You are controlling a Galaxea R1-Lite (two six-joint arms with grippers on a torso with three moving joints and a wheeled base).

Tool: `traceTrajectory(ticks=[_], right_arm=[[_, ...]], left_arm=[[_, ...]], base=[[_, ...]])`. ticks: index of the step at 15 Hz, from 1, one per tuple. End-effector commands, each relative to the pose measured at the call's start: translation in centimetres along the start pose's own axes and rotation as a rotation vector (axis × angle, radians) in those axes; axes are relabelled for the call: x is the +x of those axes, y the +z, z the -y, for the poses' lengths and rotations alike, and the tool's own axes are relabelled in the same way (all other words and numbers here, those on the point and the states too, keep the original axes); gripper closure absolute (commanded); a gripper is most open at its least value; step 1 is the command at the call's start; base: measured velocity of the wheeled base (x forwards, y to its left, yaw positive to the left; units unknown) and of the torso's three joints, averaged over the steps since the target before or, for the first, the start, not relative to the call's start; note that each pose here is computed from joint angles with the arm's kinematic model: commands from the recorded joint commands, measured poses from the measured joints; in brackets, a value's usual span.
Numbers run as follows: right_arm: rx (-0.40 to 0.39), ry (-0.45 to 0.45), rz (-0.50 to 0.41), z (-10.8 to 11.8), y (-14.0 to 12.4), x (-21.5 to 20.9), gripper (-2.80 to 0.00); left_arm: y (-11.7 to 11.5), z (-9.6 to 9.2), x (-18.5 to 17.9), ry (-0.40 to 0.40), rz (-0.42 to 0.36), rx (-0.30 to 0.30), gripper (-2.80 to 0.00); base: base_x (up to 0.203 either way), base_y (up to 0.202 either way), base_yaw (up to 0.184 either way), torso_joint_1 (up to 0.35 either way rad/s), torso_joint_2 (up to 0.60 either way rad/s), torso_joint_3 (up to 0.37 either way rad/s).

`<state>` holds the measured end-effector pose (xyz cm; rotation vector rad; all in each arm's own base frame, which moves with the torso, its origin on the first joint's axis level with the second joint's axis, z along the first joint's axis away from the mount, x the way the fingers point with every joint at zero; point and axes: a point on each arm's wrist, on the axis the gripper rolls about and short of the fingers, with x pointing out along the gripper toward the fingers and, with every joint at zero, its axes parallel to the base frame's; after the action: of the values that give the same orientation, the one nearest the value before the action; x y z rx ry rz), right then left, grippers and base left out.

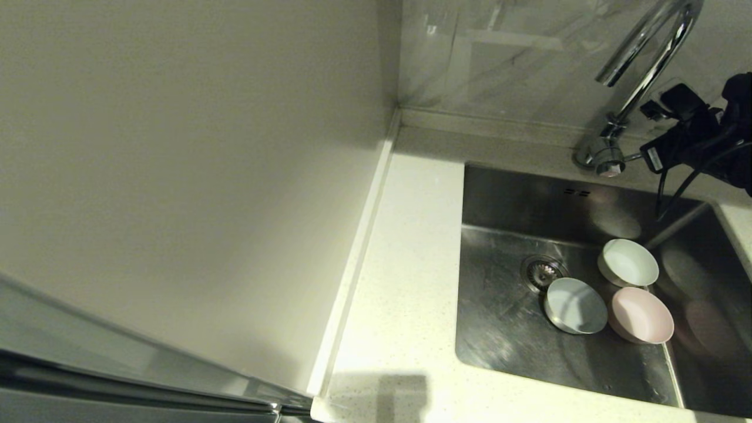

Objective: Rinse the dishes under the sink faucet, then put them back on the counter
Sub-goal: Turn on the faucet

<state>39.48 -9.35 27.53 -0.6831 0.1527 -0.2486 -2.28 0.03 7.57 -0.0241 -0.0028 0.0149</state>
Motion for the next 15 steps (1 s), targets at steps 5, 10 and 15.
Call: traceTrajectory(ticks=[5,10,15], right_arm=[[-0.027,0.015,-0.094,0.0,-0.7,-0.8,0.00],[-0.038,0.020,-0.104,0.0,-0.9,-1.3,0.00],[-0.008,-0.085,-0.065,3.1,0.1,-1.5,0.00]], left_arm=[[0.0,0.0,0.0,0.000,0.004,-0.001,0.00],[0.0,0.0,0.0,0.000,0.005,0.000,0.00],[0.0,0.0,0.0,0.000,0.004,-0.001,0.00]], base=[[0.000,0.000,0.000,0.000,0.00,0.000],[0.000,0.000,0.000,0.000,0.00,0.000],[0.000,0.000,0.000,0.000,0.00,0.000]])
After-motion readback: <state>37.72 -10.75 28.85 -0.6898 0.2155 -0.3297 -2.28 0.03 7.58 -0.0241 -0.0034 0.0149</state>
